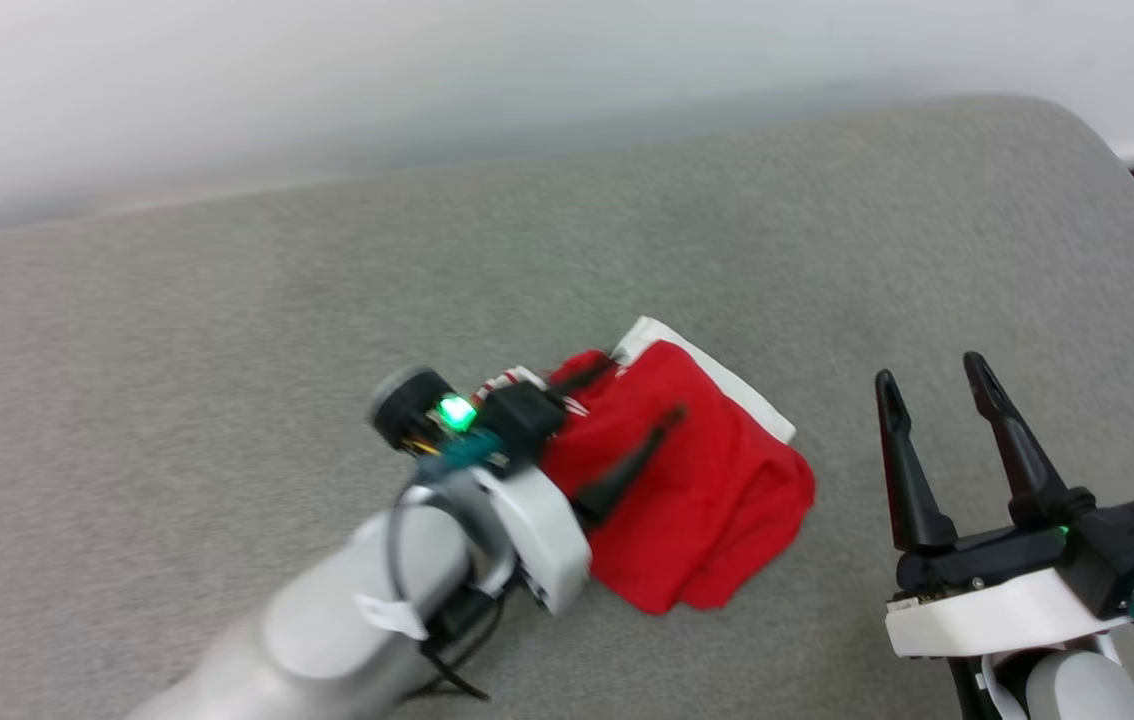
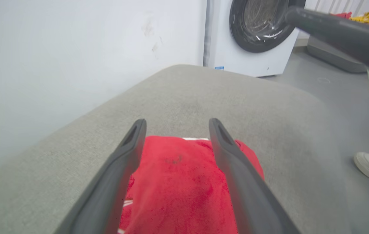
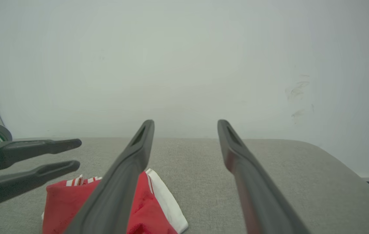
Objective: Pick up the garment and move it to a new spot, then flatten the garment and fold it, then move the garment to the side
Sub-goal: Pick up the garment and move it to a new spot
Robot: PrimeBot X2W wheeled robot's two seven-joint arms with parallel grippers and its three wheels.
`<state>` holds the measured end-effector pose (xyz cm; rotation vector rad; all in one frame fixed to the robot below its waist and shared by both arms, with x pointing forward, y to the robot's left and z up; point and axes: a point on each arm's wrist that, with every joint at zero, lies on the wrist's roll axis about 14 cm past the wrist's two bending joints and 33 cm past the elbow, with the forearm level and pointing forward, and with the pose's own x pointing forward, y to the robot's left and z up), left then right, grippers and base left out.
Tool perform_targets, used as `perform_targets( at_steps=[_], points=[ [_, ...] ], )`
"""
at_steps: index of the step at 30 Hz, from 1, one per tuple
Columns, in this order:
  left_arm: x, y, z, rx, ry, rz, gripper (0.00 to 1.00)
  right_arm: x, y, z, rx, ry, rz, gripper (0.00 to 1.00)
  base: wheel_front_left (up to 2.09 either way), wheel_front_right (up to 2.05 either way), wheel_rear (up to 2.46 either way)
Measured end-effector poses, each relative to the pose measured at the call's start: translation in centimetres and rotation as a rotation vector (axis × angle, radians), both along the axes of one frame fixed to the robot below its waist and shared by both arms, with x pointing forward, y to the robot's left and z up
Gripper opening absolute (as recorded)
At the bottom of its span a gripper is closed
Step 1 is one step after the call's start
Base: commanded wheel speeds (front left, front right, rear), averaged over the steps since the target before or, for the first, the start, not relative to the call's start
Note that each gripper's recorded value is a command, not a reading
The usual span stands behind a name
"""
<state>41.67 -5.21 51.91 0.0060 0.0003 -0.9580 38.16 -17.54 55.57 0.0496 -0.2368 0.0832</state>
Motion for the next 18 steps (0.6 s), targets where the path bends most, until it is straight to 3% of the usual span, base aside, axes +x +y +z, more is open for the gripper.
perform_targets(
  at_steps=[8,14,18],
  points=[
    [2.2,12.7,7.5,-0.115,-0.213,0.436,1.00,0.0,2.0,2.1,-0.011,-0.067,0.058,1.00,0.00,0.00,0.00],
    [-0.5,19.4,6.8,-0.119,-0.226,0.646,1.00,-0.5,2.8,3.0,-0.012,-0.096,0.083,1.00,0.00,0.00,0.00],
    [-2.6,20.9,5.1,-0.125,-0.194,0.714,1.00,-0.7,3.0,3.4,-0.011,-0.107,0.090,1.00,0.00,0.00,0.00]
  ],
)
